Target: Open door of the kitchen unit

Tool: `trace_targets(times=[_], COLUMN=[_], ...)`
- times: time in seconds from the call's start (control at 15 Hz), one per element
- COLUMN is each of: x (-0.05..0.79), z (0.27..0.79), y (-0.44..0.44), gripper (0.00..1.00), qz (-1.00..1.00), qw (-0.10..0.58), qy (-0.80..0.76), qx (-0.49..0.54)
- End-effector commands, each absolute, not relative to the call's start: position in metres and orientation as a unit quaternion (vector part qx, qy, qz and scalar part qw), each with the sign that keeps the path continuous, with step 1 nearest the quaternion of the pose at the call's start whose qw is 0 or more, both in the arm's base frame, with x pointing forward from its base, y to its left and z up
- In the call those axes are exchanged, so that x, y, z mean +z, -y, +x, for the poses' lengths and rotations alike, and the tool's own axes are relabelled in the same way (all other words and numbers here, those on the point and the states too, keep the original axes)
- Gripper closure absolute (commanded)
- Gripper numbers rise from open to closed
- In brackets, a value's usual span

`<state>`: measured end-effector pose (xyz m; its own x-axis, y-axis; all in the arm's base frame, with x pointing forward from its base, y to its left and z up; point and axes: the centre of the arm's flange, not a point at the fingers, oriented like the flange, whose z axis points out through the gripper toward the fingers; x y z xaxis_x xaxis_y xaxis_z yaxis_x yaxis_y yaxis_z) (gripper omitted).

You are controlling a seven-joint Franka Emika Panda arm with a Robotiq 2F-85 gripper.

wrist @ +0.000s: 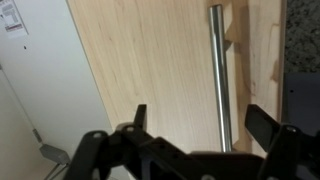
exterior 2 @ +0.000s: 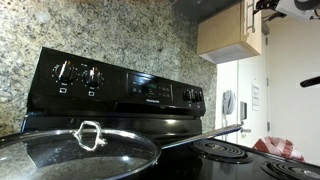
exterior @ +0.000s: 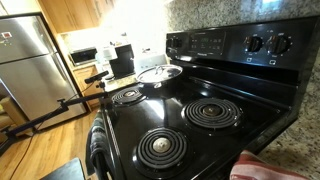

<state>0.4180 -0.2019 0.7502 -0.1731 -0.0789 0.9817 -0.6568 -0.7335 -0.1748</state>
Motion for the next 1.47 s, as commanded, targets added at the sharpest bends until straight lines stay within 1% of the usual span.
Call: trace_targets(times=[0.0,0.27,0.33,0.4,0.47,0.53,0.87,0.93,1.0,1.07,1.13,1.4], x=[0.758,0.757,0.757,0.757,0.757,0.757,0.755,0.755,0.754,0.754,0.754,0.759], z=[0.435,0.437,0.438,0.439,0.44,0.441,0.447,0.447,0.446,0.446,0.446,0.442], y=[0.214,0.207,0.204,0.202,0.2,0.2,0.205,0.207,0.209,0.21,0.211,0.208], gripper=[0.0,0.0,0.09,0.03,0.05,0.0,0.0,0.04,0.28,0.28,0.32,0.62], qz=[0.61,0.613,0.617,0.616,0.618,0.622,0.627,0.627,0.626,0.626,0.625,0.621], qw=[0.204,0.192,0.189,0.189,0.187,0.18,0.166,0.165,0.165,0.164,0.168,0.166], qy=[0.313,0.297,0.293,0.289,0.288,0.285,0.287,0.289,0.289,0.289,0.29,0.287], qx=[0.699,0.706,0.706,0.708,0.707,0.707,0.705,0.705,0.705,0.706,0.706,0.71])
